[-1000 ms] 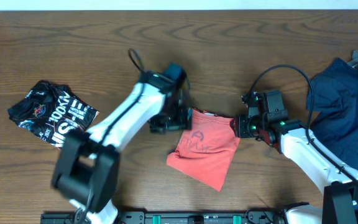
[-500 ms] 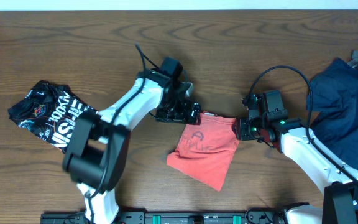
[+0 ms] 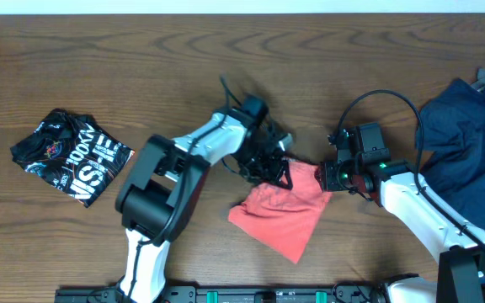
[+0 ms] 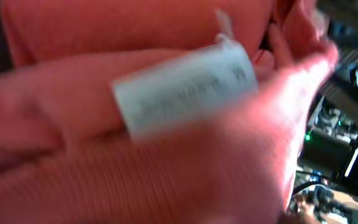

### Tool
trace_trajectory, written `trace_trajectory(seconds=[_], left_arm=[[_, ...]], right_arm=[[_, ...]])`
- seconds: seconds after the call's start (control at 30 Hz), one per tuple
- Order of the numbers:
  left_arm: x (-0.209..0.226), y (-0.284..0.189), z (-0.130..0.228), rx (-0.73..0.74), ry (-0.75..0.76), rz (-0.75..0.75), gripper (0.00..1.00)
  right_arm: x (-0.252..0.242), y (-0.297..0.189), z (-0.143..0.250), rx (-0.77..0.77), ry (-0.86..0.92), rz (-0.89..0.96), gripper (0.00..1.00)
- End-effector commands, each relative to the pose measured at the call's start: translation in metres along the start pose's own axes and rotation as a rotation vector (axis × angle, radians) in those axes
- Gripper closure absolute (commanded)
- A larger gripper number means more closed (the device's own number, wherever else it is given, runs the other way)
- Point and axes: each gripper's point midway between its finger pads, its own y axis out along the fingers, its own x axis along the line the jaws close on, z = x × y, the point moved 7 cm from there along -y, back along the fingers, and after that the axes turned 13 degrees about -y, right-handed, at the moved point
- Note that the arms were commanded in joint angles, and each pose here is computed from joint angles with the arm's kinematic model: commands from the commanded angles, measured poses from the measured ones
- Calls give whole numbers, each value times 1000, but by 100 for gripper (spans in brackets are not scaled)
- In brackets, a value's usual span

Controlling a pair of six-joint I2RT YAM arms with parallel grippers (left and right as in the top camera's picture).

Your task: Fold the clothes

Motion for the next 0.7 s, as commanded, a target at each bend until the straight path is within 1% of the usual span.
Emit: trace_trajectory(seconds=[0.0,0.03,0.13,0.2,0.33,0.4,0.5,0.67], left_arm=[[0,4,1,12,25,20,86],[1,0,-2,-1,24,19,94],[9,-20,-10,-59,-8,-19,94],[17,-44,-14,-115,-39,-79,94],[38,-111,-13,-286,-128,-209,94],[50,-148,-7,-389,-200,-265,94],[72,-210,10,-571,-345,-328,94],[102,-301,53,-846,-479,-322,94]], right_arm=[[-3,-3,-5,-17,-8,8,50],[-3,-3,-5,-15,-8,9,50],[-4,-3,-4,-9,-6,17,49],[-6,-3,-3,-1,-4,35,49],[-14,-4,2,24,11,83,49],[-16,-4,4,33,19,88,49],[-18,-5,5,38,28,91,49],[-18,-5,6,47,29,98,49]])
